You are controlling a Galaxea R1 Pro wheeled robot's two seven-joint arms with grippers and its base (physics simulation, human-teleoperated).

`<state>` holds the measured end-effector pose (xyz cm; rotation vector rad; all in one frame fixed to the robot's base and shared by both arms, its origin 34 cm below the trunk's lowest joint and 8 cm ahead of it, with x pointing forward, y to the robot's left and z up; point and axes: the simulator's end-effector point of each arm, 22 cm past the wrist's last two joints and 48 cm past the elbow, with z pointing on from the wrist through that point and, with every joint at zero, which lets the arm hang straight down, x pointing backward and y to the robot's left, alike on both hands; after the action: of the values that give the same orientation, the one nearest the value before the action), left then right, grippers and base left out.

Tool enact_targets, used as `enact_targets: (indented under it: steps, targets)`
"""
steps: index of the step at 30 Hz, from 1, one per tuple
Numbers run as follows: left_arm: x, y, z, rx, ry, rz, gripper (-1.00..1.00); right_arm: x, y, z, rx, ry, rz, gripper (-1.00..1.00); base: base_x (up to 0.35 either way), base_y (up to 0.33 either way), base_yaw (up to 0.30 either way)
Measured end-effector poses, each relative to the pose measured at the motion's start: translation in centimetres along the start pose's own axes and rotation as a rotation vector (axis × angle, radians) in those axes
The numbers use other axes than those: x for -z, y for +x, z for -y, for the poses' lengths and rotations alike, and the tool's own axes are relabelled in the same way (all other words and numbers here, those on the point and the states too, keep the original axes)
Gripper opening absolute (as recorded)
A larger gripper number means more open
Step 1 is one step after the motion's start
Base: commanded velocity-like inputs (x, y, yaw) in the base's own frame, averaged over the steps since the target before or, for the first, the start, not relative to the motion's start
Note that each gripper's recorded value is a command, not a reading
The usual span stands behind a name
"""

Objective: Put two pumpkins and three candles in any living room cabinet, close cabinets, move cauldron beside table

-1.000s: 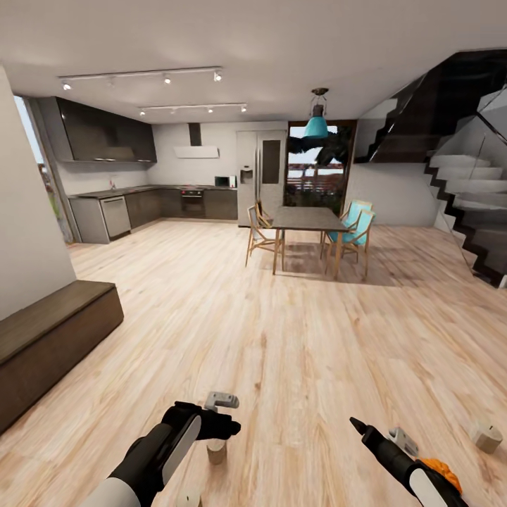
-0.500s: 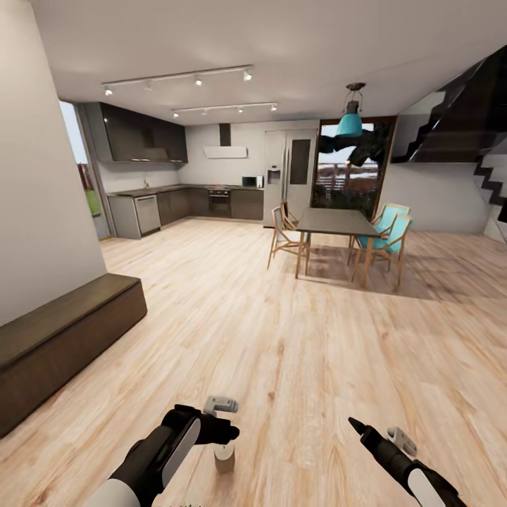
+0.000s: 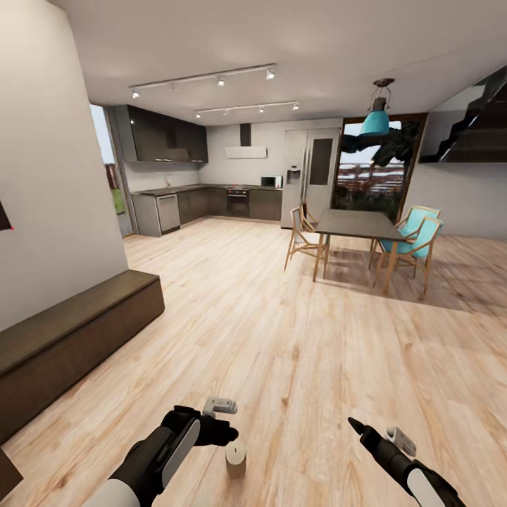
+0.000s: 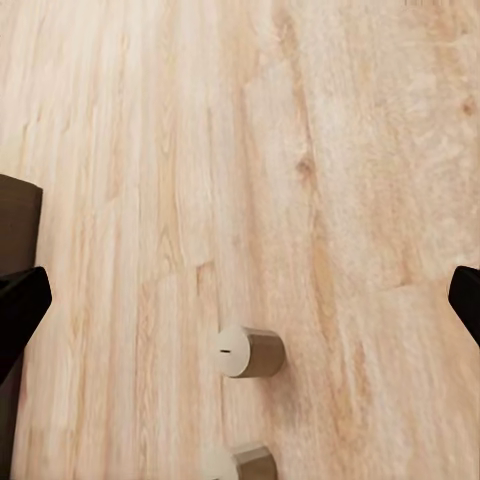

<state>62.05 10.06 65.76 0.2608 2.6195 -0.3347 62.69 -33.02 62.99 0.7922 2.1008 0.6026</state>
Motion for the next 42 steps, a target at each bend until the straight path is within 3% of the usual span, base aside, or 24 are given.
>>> enact_targets:
  steps: [5,8,10,16,24,26,29,33,35,36,40,42]
  targets:
    - [-0.7,1.5,-0.7,0.012,-0.013,-0.036,1.0,0.0,-0.1,-0.1,0.001,-0.004,0.003,1.0,0.106,-0.074,0.006]
    - [-0.8,1.6,-1.1,0.014,-0.029,-0.037,1.0,0.0,-0.3,-0.1,0.002,-0.004,0.006,1.0,0.041,-0.041,0.002]
    - [-0.9,1.7,-2.2,0.012,-0.075,-0.037,1.0,0.0,-0.4,-0.2,0.003,-0.006,0.008,1.0,0.063,-0.136,0.0]
    - [-0.8,1.7,-2.7,0.015,-0.097,-0.036,1.0,0.0,-0.4,-0.2,0.003,-0.005,0.007,1.0,0.087,-0.202,0.0]
    - [-0.5,1.3,-4.8,0.068,-0.149,-0.023,1.0,-0.1,-0.2,-0.6,0.028,-0.007,-0.001,1.0,0.07,-0.101,0.0]
    - [-0.3,1.1,-5.8,0.075,-0.189,-0.012,1.0,-0.3,-0.4,-1.2,0.077,0.007,-0.008,1.0,0.017,-0.022,0.0]
    - [-0.2,0.7,-6.5,0.08,-0.22,0.011,1.0,-0.9,-0.9,-2.9,0.151,0.08,-0.004,1.0,0.008,-0.011,0.0]
    - [-0.7,1.6,-7.4,0.091,-0.244,0.002,1.0,-1.1,-0.7,-7.9,0.268,0.242,0.024,1.0,0.003,-0.004,0.0]
    - [-0.9,1.9,-7.7,0.098,-0.25,0.0,1.0,-0.6,-0.5,-9.9,0.323,0.291,0.039,1.0,0.001,-0.002,0.0]
    - [-1.0,2.2,-8.0,0.108,-0.256,0.003,1.0,-0.2,0.0,-11.4,0.379,0.334,0.051,1.0,0.0,0.0,0.0]
    - [-1.3,2.7,-8.9,0.145,-0.268,0.008,1.0,0.9,1.7,-14.2,0.502,0.399,0.073,1.0,0.0,0.0,0.0]
    - [-1.3,3.0,-9.2,0.161,-0.27,0.008,1.0,1.1,2.0,-14.7,0.52,0.406,0.077,1.0,0.0,0.0,0.0]
